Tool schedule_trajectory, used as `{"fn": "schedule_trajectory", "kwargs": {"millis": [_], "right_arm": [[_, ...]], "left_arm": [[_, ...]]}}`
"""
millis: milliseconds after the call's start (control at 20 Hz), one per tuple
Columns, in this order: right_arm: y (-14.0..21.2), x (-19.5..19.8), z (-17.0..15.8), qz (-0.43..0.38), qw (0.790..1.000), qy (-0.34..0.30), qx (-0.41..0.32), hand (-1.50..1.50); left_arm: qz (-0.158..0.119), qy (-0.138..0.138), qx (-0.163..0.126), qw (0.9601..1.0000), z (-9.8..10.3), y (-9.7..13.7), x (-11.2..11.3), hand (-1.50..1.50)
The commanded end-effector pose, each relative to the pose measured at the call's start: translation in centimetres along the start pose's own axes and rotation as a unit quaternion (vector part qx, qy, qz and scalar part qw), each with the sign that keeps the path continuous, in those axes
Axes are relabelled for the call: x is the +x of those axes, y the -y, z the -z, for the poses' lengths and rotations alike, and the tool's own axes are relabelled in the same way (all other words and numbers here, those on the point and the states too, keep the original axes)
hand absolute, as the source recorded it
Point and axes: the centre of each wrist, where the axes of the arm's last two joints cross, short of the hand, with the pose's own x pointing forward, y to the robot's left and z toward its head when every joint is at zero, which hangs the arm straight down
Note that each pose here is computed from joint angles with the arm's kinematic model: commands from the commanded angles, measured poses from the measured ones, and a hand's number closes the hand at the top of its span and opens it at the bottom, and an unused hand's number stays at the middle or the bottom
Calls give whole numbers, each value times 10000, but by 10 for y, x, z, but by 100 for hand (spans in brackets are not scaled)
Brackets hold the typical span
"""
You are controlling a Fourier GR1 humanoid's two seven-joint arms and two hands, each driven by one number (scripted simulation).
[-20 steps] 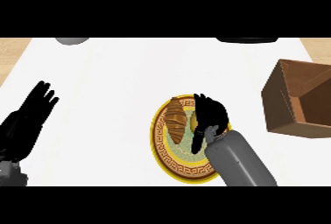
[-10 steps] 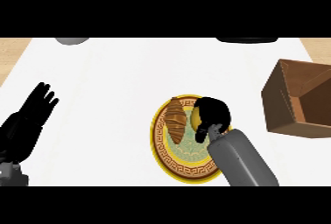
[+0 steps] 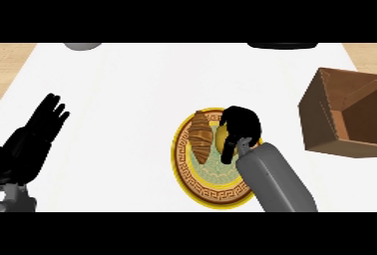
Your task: Pick the lemon from the plate and place it in the cardboard box
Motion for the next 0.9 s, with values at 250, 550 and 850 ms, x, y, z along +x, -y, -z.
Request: {"fn": "schedule_trajectory", "kwargs": {"millis": [250,550,850], "right_arm": [[81,-11,54,1361,9666,-2067,-672,150],[77,11,67,939,9569,-2397,-1342,150],[133,49,47,792,9474,-2009,-2364,150]], "left_arm": [[74,141,-207,9997,6,8,24,0],[28,88,-94,9999,5,13,0,0],[-53,33,-130,9999,8,-3,13,0]]}}
